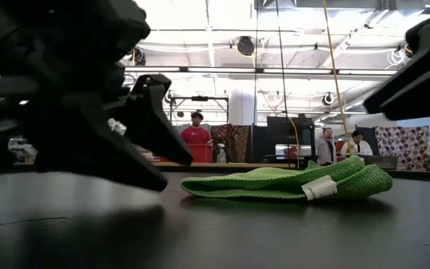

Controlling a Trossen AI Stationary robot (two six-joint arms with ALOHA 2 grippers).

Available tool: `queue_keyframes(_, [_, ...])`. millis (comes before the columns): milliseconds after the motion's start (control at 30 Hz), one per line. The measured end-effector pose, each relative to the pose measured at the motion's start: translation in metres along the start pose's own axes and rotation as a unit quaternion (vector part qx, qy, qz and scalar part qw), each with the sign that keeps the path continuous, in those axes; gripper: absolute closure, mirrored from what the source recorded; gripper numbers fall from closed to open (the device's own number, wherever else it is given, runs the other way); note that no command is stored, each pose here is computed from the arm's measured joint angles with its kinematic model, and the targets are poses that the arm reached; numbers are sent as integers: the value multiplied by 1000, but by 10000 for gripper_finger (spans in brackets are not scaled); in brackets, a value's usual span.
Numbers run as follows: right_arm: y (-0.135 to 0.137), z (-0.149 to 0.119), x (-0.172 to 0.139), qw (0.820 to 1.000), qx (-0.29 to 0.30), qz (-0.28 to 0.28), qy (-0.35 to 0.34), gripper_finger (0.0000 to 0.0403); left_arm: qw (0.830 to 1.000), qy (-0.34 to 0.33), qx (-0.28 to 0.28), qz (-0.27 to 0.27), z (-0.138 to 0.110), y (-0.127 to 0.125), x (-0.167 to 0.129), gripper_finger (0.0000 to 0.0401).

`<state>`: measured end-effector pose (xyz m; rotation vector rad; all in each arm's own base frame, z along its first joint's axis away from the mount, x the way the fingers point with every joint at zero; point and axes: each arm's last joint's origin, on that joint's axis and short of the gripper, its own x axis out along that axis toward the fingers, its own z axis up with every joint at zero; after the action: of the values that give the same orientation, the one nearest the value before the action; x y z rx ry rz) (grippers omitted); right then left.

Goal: Roll towel
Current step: Roll the green towel on the table

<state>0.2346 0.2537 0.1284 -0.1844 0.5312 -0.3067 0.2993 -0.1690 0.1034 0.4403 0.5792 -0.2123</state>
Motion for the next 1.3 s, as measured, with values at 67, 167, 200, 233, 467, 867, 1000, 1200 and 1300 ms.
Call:
queue_keyframes(67, [1,1,6,1000,-1,14,11,245,1000,1,4,0,-3,1,4,170])
queue_keyframes(167, [-1,0,15,999,-9,29,36,245,1000,1,9,-7,-5,4,8,170])
queue_keyframes(200, [-2,0,16,999,-11,30,41,245,1000,-1,9,-9,-6,4,9,170])
queue_keyframes(233, [-3,0,18,999,-18,26,41,245,1000,-3,9,-9,-6,5,11,170])
queue_keyframes(467, [-5,1,24,996,-49,42,60,245,1000,-11,23,-12,-9,11,17,170])
queue_keyframes(867, [-12,1,35,987,-90,79,110,245,999,-10,24,-19,-12,25,22,170])
queue_keyframes(1000, [-13,2,37,986,-99,80,112,245,999,-10,23,-24,-13,28,23,171])
queue_keyframes(1200, [-13,-4,44,985,-94,76,124,271,999,-5,25,-24,-14,29,23,171])
queue_keyframes(1300, [-9,-10,48,987,-88,66,121,306,999,-2,27,-27,-15,29,23,180])
